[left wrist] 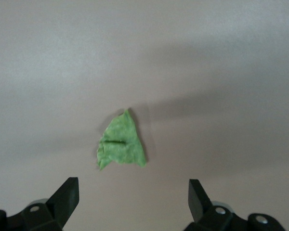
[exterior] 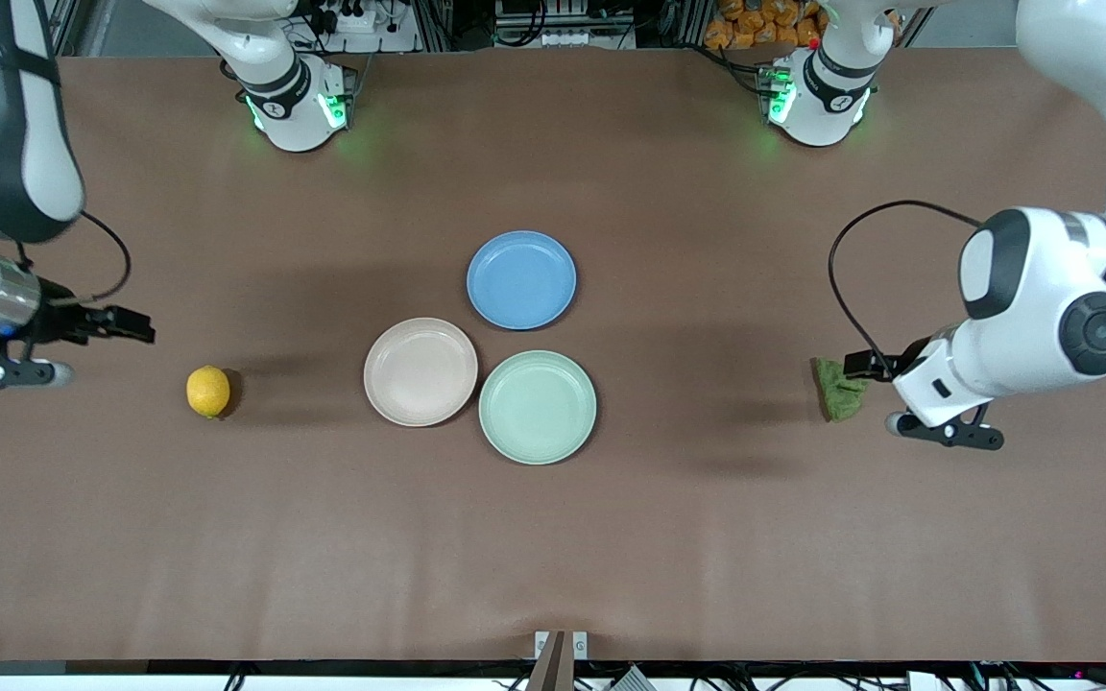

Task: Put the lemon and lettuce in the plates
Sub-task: 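Lower the left gripper onto the lettuce while the right gripper lowers onto the lemon, then close the right gripper on the lemon while the left gripper grips the lettuce, then carry the lemon with the right gripper over the pale pink plate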

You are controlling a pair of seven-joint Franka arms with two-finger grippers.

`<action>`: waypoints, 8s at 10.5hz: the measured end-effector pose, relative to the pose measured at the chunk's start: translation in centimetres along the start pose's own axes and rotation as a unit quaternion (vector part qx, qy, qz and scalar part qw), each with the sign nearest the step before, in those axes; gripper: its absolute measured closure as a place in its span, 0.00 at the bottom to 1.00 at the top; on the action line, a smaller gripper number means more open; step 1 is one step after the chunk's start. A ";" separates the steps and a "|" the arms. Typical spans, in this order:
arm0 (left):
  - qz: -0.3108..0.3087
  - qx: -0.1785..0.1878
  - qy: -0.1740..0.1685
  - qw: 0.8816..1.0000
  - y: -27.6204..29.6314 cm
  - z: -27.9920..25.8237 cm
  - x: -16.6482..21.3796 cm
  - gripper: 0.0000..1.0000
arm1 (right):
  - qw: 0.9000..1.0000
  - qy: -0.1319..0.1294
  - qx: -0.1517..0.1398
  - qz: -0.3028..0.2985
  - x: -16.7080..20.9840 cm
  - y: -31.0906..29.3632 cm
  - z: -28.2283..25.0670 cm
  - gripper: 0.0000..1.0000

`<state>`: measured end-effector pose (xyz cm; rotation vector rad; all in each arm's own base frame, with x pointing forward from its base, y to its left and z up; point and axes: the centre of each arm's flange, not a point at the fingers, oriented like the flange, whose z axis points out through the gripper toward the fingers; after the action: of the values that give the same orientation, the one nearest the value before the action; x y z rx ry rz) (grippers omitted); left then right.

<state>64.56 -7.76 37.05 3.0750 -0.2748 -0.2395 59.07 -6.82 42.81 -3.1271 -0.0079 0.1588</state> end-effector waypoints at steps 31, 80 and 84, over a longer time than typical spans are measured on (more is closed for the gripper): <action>-0.006 0.050 -0.057 0.997 -0.8 19.8 0.4 0.00 | 0.999 0.048 -0.004 -0.022 2.8 3.3 25.2 0.00; -0.117 -0.055 0.039 0.991 25.8 9.9 2.6 0.95 | 0.953 -0.012 0.009 -0.302 3.1 -35.9 23.1 0.35; -0.153 -0.083 0.066 0.983 32.1 8.8 1.3 0.95 | 0.961 -0.011 0.008 -0.276 3.3 -35.5 23.0 0.00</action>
<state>58.92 -39.81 30.05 2.9358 0.2152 -0.0642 59.89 28.93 19.99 -2.9600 -0.8592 0.1800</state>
